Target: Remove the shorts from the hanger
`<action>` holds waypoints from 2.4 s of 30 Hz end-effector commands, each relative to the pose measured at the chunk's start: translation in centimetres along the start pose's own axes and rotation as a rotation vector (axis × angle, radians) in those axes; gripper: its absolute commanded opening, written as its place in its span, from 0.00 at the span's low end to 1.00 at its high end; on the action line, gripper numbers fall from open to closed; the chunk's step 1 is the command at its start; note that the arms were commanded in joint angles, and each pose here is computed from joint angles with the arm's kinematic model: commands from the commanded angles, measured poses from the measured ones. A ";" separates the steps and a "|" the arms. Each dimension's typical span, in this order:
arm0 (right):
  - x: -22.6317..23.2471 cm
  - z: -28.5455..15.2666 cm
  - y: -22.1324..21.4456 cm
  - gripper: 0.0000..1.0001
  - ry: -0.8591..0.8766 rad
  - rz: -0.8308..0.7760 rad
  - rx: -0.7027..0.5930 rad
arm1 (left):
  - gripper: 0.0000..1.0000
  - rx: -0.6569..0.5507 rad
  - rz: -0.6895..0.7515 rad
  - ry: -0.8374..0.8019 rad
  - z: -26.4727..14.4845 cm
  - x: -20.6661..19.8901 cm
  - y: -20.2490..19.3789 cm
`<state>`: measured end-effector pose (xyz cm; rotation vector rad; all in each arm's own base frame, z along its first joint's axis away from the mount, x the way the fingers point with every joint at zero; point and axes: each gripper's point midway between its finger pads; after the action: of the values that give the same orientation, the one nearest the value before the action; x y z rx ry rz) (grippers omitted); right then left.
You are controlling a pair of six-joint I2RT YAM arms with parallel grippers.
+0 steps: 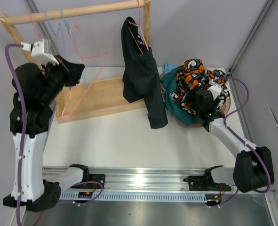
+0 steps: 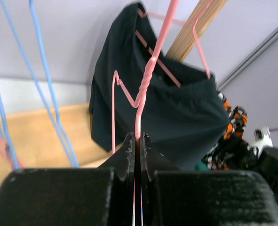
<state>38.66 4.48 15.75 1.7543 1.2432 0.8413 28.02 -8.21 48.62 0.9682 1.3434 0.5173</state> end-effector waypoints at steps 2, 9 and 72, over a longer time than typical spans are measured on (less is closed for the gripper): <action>1.0 -6.3 7.0 0.99 0.084 0.041 -0.164 | 0.00 -0.054 0.047 -0.051 2.2 -2.2 3.7; 0.6 -17.2 7.1 1.00 0.255 0.081 -0.243 | 0.00 -0.139 0.048 0.014 7.6 -1.9 7.7; -3.0 -24.9 3.3 0.99 0.485 0.133 -0.200 | 0.52 0.086 -0.094 -0.374 23.4 -15.0 -5.6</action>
<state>17.83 7.35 28.31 1.5445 1.3376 1.4510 46.25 -28.77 48.88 1.0729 1.1298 0.1941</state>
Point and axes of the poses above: each gripper's point midway between its finger pads, its own z axis out along the fingers, its own x axis along the line the jaws close on, y = z × x, and after that the axes turned 12 degrees about -z, right-handed
